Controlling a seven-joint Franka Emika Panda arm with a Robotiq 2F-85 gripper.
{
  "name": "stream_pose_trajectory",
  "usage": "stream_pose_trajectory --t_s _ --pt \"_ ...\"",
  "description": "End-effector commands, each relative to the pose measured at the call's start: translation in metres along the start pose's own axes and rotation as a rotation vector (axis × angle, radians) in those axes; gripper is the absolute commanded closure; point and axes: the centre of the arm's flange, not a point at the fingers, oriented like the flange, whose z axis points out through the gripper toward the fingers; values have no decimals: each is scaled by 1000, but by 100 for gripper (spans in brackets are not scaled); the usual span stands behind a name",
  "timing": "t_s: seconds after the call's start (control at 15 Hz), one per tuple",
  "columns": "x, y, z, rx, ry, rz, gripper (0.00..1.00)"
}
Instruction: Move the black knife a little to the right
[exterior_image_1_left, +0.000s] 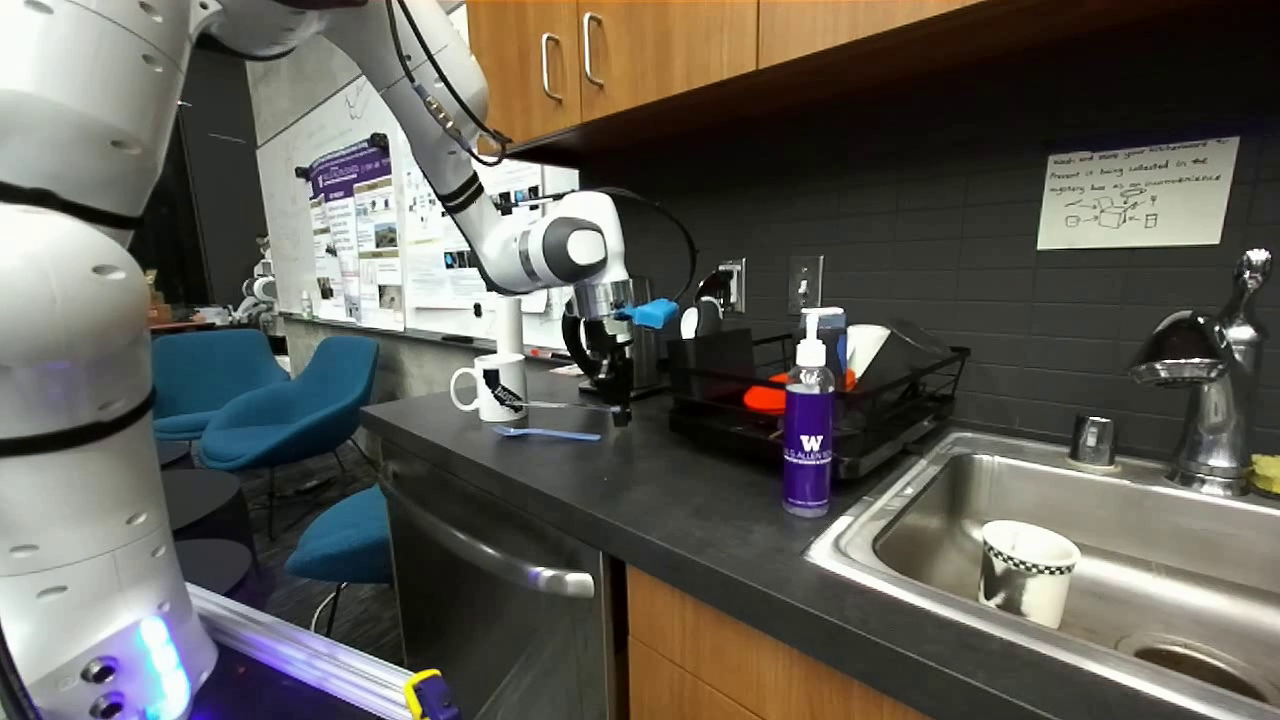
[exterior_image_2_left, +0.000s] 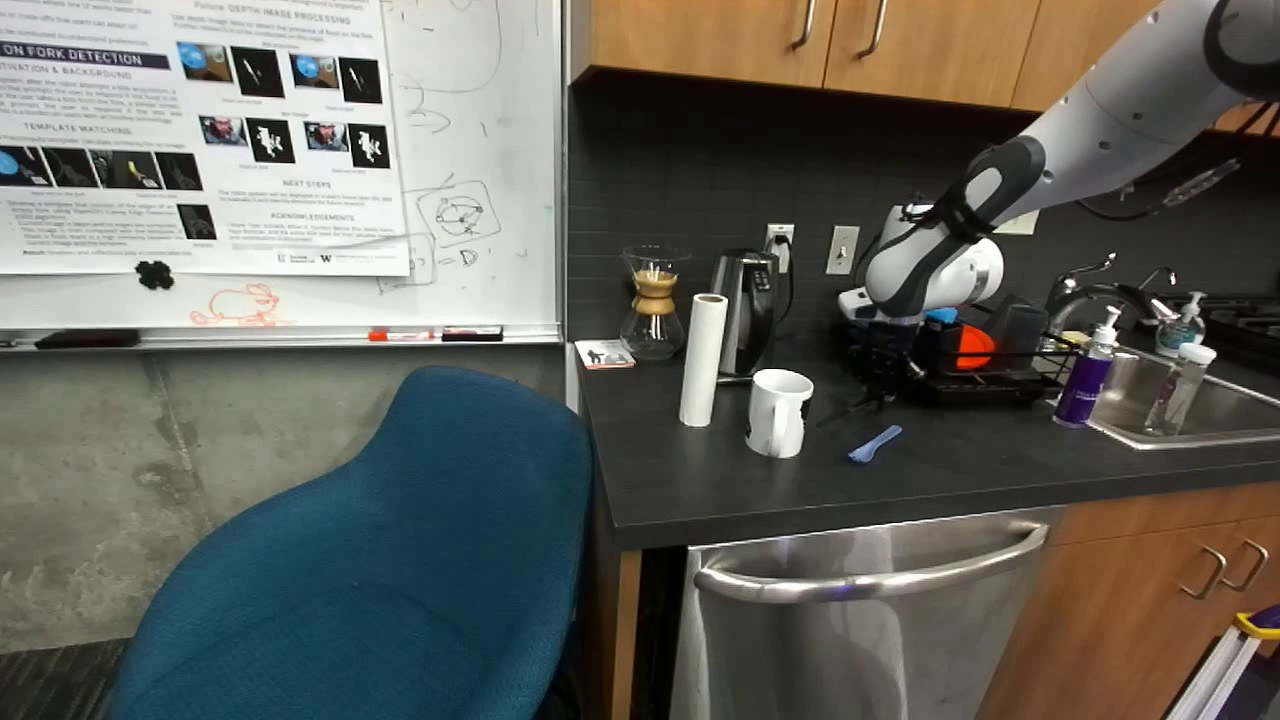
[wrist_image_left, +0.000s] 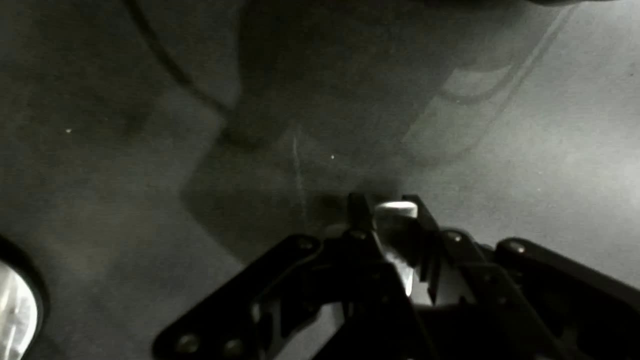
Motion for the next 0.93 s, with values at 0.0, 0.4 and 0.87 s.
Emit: stream_pose_trajectory --t_s 0.0,0.4,0.87 --pt "-3 5 -7 -26 6 0 49" --pt "15 3 -59 -59 5 27 12" --pt "43 -15 -123 -19 123 114 0"
